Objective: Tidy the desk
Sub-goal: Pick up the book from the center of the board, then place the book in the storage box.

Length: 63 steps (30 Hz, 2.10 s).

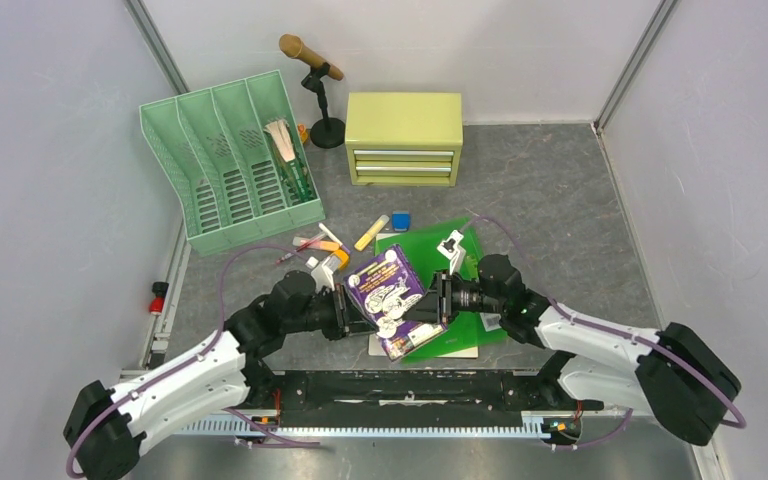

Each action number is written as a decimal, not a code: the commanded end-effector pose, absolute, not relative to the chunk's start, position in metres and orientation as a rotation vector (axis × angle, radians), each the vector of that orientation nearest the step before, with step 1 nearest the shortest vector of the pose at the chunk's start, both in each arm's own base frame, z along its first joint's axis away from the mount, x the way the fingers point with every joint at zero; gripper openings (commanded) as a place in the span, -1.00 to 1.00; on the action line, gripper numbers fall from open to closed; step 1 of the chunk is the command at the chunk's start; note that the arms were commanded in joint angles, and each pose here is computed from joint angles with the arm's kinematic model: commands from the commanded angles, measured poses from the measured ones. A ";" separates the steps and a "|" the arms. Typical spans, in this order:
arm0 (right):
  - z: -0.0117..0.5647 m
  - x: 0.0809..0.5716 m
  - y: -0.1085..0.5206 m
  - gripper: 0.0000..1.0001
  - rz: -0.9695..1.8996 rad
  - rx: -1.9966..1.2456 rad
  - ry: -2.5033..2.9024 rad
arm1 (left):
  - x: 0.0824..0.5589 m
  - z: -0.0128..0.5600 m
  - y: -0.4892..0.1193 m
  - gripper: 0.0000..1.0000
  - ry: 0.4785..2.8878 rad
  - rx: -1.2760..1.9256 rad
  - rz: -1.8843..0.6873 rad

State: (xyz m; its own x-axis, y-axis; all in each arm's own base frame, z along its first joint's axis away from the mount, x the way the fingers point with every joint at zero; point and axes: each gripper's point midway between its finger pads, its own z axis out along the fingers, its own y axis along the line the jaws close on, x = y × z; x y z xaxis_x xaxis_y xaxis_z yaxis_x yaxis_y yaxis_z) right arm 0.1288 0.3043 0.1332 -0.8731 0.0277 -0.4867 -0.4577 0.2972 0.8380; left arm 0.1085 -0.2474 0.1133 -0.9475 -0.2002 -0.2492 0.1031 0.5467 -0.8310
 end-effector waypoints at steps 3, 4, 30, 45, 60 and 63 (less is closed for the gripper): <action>0.149 0.148 0.300 -0.68 1.421 -0.451 2.091 | 0.097 0.174 -0.268 -0.70 2.260 0.108 -1.574; 0.148 0.147 0.299 -0.75 1.425 -0.451 2.091 | 0.096 0.176 -0.269 -0.63 2.252 0.115 -1.579; 0.136 0.126 0.249 -1.00 1.184 -0.560 2.110 | 0.114 0.139 -0.207 0.99 2.330 0.004 -1.088; 0.157 0.103 0.244 -1.00 1.233 -0.744 2.049 | 0.131 0.160 -0.205 0.99 2.247 0.075 -1.005; 0.183 0.059 0.252 -1.00 1.491 -0.994 1.919 | 0.123 0.182 -0.222 0.99 2.147 0.336 -1.080; 0.186 0.055 0.252 -1.00 1.522 -1.018 1.901 | 0.111 0.188 -0.235 0.99 2.114 0.432 -1.188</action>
State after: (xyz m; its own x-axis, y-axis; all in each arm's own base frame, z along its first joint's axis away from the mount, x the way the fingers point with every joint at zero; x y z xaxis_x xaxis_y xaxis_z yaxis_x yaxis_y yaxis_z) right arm 0.0594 0.2392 0.1373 -0.6986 -0.2883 -0.6549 -0.7155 0.2746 0.6424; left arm 0.1217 -0.2137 0.1603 -0.7744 -0.0928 -0.6259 0.4157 0.6710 -0.6139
